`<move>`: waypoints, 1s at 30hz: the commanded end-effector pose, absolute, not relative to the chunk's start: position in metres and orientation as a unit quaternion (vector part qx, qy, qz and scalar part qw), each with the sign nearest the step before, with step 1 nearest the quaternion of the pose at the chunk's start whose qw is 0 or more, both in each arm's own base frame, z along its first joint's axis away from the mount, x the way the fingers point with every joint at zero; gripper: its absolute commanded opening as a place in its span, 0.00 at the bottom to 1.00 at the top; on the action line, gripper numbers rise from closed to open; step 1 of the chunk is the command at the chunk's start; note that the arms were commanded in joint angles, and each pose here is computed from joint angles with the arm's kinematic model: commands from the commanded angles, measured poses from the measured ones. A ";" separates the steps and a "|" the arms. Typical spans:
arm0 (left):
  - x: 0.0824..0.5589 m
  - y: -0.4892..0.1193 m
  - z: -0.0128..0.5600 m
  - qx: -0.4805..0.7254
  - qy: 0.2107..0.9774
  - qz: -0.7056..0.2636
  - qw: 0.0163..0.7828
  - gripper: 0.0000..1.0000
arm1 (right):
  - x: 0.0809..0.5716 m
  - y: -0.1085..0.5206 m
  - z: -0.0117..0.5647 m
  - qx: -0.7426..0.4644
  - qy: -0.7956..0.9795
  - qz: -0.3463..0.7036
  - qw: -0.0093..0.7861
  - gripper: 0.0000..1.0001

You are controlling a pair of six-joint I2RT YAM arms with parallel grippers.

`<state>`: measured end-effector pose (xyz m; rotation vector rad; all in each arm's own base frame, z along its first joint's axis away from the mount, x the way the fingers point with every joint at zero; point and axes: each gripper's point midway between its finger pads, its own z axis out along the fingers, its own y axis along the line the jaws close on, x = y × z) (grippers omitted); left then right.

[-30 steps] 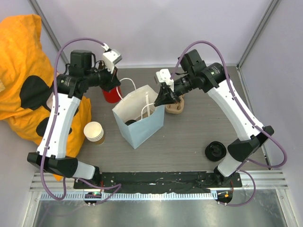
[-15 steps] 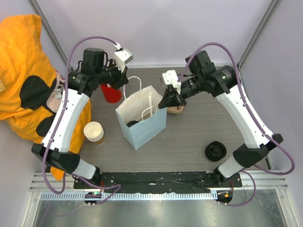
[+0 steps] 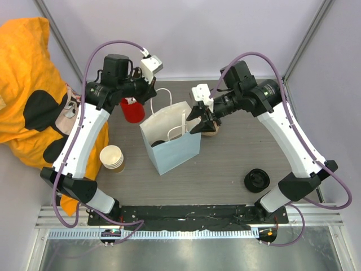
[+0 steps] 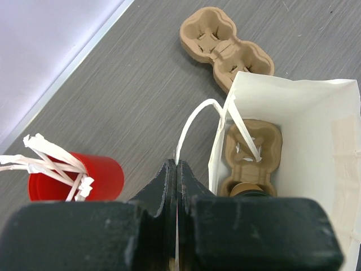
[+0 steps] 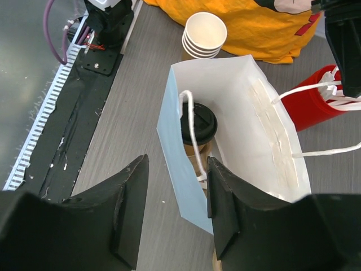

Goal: Pack the takeout coffee

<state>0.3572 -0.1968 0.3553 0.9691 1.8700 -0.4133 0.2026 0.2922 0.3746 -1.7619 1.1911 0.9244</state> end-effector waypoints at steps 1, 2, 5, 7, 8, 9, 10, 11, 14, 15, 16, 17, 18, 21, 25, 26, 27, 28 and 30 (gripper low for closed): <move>0.362 -0.200 0.379 0.400 0.742 -0.163 0.513 0.00 | 0.221 0.306 0.383 -0.691 0.465 0.355 0.424 0.50; 0.362 -0.201 0.379 0.401 0.741 -0.164 0.512 0.00 | 0.223 0.308 0.381 -0.690 0.467 0.358 0.422 0.51; 0.364 -0.202 0.377 0.403 0.742 -0.164 0.510 0.00 | 0.227 0.314 0.375 -0.688 0.469 0.364 0.417 0.50; 0.364 -0.204 0.377 0.405 0.741 -0.164 0.510 0.00 | 0.229 0.316 0.371 -0.685 0.475 0.366 0.413 0.43; 0.364 -0.206 0.377 0.406 0.740 -0.166 0.509 0.00 | 0.229 0.317 0.369 -0.685 0.477 0.367 0.411 0.33; 0.365 -0.205 0.376 0.406 0.741 -0.165 0.508 0.00 | 0.229 0.317 0.368 -0.683 0.480 0.368 0.409 0.28; 0.364 -0.206 0.378 0.407 0.740 -0.166 0.510 0.00 | 0.229 0.317 0.367 -0.682 0.482 0.368 0.408 0.25; 0.364 -0.207 0.377 0.408 0.740 -0.167 0.509 0.00 | 0.228 0.315 0.367 -0.682 0.484 0.367 0.409 0.18; 0.365 -0.209 0.377 0.410 0.738 -0.167 0.509 0.00 | 0.224 0.312 0.369 -0.680 0.487 0.366 0.409 0.11; 0.366 -0.210 0.377 0.411 0.738 -0.167 0.509 0.00 | 0.222 0.311 0.368 -0.680 0.487 0.368 0.407 0.09; 0.366 -0.211 0.377 0.411 0.737 -0.167 0.510 0.00 | 0.219 0.309 0.368 -0.681 0.486 0.368 0.405 0.08; 0.367 -0.211 0.378 0.412 0.736 -0.168 0.510 0.00 | 0.216 0.307 0.369 -0.682 0.484 0.370 0.405 0.07; 0.368 -0.213 0.377 0.413 0.737 -0.168 0.509 0.00 | 0.214 0.306 0.369 -0.683 0.484 0.370 0.403 0.07; 0.368 -0.217 0.377 0.415 0.735 -0.168 0.509 0.00 | 0.206 0.303 0.369 -0.686 0.479 0.376 0.397 0.05; 0.370 -0.225 0.375 0.419 0.733 -0.171 0.507 0.00 | 0.196 0.300 0.371 -0.687 0.476 0.383 0.393 0.04; 0.370 -0.226 0.376 0.419 0.732 -0.172 0.508 0.00 | 0.194 0.299 0.373 -0.688 0.474 0.383 0.394 0.04; 0.370 -0.227 0.376 0.420 0.731 -0.173 0.509 0.00 | 0.191 0.298 0.375 -0.688 0.473 0.385 0.393 0.04; 0.371 -0.230 0.375 0.422 0.732 -0.174 0.506 0.00 | 0.189 0.297 0.377 -0.688 0.472 0.385 0.394 0.03; 0.370 -0.234 0.377 0.424 0.729 -0.175 0.509 0.00 | 0.186 0.296 0.379 -0.689 0.470 0.386 0.394 0.03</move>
